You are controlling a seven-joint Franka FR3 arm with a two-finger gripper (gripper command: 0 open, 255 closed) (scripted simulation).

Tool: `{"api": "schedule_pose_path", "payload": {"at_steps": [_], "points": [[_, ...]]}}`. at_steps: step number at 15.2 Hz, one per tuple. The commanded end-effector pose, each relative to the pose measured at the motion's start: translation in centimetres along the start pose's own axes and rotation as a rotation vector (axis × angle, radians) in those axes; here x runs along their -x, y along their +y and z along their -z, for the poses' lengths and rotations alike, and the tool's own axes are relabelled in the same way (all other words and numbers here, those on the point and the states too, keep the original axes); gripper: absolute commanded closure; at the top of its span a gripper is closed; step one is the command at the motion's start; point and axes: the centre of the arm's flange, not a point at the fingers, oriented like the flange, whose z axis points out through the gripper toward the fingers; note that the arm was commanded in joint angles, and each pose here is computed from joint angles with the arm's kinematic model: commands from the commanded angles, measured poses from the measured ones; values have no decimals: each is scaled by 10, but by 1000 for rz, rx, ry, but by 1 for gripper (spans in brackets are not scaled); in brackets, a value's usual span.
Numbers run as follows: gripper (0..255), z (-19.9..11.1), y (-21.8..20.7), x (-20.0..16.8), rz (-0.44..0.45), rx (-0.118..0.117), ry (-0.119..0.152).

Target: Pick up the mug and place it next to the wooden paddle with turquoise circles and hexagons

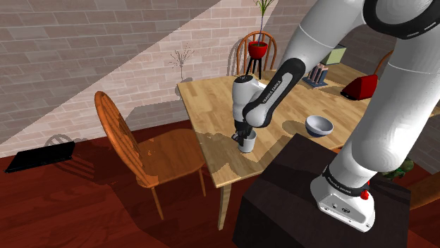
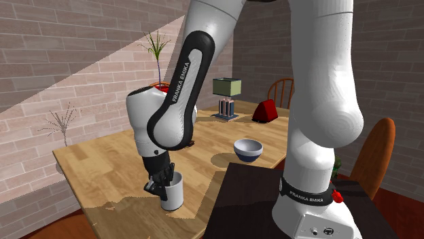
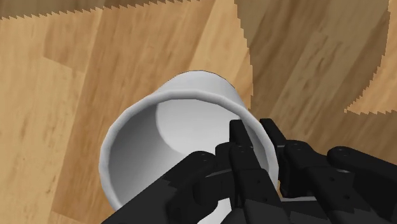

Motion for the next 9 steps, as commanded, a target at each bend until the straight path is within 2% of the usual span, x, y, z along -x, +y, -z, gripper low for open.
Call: {"api": "schedule_pose_path", "payload": {"at_steps": [1,4,9], "points": [[255,0,0,0,0,0,0],[255,0,0,0,0,0,0],[255,26,2,2,0,0,0]]}}
